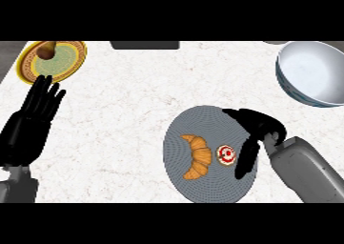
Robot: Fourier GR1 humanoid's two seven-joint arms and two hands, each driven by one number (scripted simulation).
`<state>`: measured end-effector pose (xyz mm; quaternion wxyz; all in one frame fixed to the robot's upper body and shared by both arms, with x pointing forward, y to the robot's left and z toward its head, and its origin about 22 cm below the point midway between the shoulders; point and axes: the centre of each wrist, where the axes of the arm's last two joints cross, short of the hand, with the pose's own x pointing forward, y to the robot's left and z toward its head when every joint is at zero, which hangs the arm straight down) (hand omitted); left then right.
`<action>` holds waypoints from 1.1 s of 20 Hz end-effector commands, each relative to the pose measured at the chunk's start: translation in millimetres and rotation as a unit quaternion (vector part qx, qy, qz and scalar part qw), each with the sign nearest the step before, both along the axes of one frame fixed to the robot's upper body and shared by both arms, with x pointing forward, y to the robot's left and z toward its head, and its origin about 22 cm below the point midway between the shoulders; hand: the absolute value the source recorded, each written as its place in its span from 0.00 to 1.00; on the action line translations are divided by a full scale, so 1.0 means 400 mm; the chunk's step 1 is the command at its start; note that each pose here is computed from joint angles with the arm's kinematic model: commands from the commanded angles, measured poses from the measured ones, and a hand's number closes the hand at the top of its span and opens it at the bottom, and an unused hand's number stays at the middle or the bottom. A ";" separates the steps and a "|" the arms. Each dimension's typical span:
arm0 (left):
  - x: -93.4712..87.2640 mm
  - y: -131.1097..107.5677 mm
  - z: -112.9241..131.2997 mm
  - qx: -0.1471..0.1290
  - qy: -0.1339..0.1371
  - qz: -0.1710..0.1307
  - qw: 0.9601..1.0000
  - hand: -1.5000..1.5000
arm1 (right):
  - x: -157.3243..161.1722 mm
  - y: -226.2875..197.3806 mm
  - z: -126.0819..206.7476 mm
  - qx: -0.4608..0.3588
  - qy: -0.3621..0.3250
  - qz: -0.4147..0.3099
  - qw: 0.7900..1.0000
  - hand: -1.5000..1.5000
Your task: Pick the cupcake from the placemat and place it in the bowl
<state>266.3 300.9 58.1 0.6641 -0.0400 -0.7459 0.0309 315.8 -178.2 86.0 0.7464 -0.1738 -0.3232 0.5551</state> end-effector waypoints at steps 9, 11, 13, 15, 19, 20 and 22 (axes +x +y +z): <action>0.000 -0.050 0.009 0.002 -0.003 -0.005 1.000 0.50 | 0.035 -0.039 -0.082 -0.009 -0.008 -0.001 1.000 0.00; -0.017 -0.016 0.007 -0.001 0.001 -0.003 1.000 0.50 | -0.024 0.002 -0.077 -0.027 -0.001 0.003 1.000 0.00; 0.005 0.017 -0.026 0.001 -0.002 -0.006 1.000 0.50 | 0.004 0.035 -0.107 -0.026 0.006 0.001 1.000 0.00; 0.001 0.013 0.013 0.000 -0.004 0.002 1.000 0.50 | 0.010 0.021 -0.133 -0.029 0.007 0.003 1.000 0.00; 0.013 0.018 0.017 0.000 0.001 0.008 1.000 0.50 | 0.017 0.048 -0.131 -0.031 0.008 0.004 0.999 0.00; 0.020 0.010 0.001 0.005 -0.001 -0.001 1.000 0.50 | 0.052 0.009 -0.145 -0.035 0.026 0.004 0.999 0.00; 0.024 -0.004 0.034 0.006 -0.006 0.002 1.000 0.50 | 0.004 0.018 -0.171 -0.048 0.039 0.018 0.998 1.00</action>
